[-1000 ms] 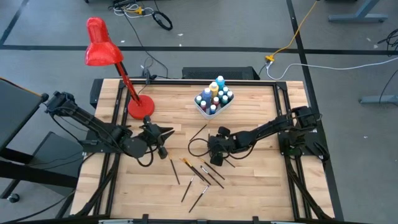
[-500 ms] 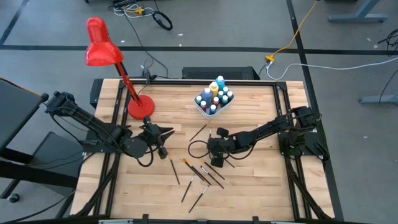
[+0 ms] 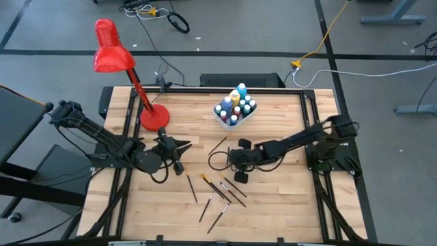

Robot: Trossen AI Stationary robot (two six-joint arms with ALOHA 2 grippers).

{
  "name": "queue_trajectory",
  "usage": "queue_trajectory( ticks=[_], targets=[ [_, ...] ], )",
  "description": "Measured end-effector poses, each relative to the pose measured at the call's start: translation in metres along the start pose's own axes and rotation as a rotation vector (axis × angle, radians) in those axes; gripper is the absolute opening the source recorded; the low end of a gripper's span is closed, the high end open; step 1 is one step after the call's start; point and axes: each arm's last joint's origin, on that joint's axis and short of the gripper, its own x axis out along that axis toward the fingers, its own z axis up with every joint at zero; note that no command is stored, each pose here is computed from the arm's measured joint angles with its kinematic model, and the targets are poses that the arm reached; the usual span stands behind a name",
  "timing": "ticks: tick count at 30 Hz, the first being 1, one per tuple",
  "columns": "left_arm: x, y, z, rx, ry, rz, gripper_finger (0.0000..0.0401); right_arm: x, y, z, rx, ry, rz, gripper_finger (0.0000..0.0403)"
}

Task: Pick & Place Paint Supplies
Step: Put the gold paint brush into the white cup

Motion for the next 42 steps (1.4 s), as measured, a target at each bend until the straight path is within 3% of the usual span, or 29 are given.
queue_trajectory(
  ticks=[8,16,19,24,29,35,42],
  targets=[
    [0.0,0.0,0.0,-0.005,-0.001,0.0,0.0061,-0.072,0.008,0.032,-0.091,-0.295,0.087,0.0001],
    [0.018,-0.012,-0.002,0.124,-0.029,0.012,0.0061,-0.161,0.015,0.05,-0.252,-0.682,0.15,0.0001],
    [0.033,-0.023,0.001,0.208,-0.073,-0.071,0.0062,-0.18,0.017,0.056,-0.289,-0.821,0.151,0.0001],
    [0.054,-0.036,0.011,0.356,-0.239,-0.256,0.0081,-0.182,0.019,0.06,-0.332,-0.873,0.129,0.0],
    [0.069,-0.033,0.022,0.302,-0.349,-0.299,0.0135,-0.182,0.018,0.06,-0.326,-0.886,0.123,0.0],
    [0.086,-0.027,0.026,0.21,-0.408,-0.534,0.0195,-0.183,0.014,0.066,-0.335,-0.941,0.091,0.0],
    [0.1,-0.019,0.033,0.218,-0.547,-0.526,0.0212,-0.18,0.003,0.073,-0.313,-0.982,0.045,0.0]
  ],
)
